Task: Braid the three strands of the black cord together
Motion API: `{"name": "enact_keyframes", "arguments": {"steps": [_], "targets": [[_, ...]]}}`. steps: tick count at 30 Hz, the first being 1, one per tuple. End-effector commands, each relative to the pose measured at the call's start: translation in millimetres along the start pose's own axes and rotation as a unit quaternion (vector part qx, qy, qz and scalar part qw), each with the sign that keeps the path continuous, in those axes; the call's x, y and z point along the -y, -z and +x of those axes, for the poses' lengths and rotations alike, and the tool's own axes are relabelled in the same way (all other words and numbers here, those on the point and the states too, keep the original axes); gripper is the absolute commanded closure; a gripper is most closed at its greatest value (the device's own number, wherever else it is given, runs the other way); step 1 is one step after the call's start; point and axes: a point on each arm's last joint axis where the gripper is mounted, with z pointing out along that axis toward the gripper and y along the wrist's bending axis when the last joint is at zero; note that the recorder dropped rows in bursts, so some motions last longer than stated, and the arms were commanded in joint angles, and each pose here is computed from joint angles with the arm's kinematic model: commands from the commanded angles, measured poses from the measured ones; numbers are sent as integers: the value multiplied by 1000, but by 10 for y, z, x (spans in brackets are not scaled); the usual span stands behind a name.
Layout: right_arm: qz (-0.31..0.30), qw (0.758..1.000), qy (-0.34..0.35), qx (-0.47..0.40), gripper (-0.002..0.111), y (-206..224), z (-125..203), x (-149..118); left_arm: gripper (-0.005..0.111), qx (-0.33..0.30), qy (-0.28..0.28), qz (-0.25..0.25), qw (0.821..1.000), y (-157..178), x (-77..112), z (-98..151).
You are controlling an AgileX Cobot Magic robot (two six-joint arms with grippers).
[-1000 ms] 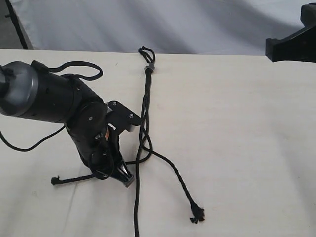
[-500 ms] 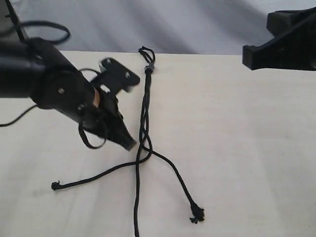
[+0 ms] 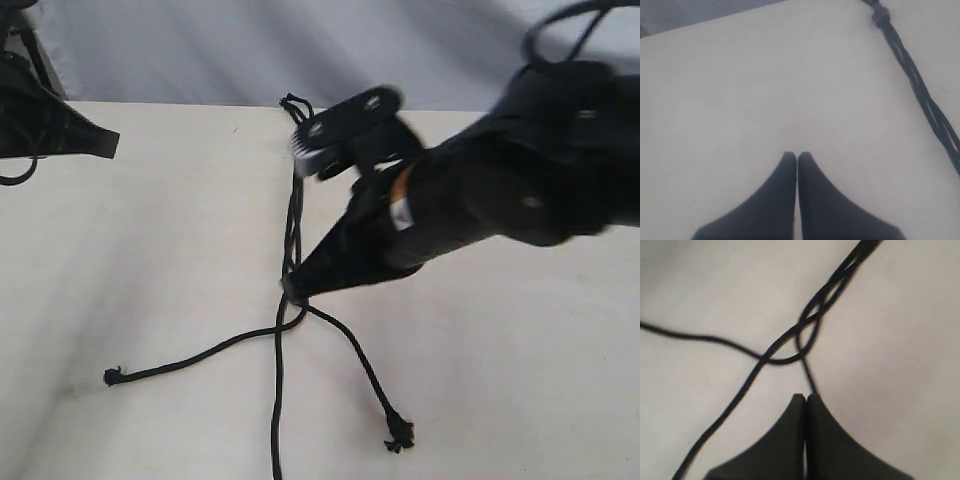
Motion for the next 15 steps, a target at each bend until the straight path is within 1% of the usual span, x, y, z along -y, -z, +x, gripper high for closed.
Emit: {"name": "enact_keyframes", "arguments": {"steps": [1, 7, 9, 10, 12, 15], "targets": [[-61, 994, 20, -85, 109, -376, -80, -322, 105, 24, 10, -3, 1000, 21, -42, -10], [-68, 987, 27, -144, 108, -690, 10, -636, 105, 29, 8, -2, 1000, 21, -41, -20], [-70, 986, 29, -150, 103, -744, 58, -742, 105, 30, 9, -1, 1000, 21, -40, -21], [-71, 985, 27, -153, 99, -765, 77, -780, 105, 30, 11, -1, 999, 21, -39, -21], [-69, 984, 23, -163, 84, -805, 124, -849, 105, 30, 12, -1, 999, 21, -39, -21], [-58, 980, 1, -192, 62, -864, 199, -874, 105, 29, 13, 0, 1000, 21, -38, -19]]}}
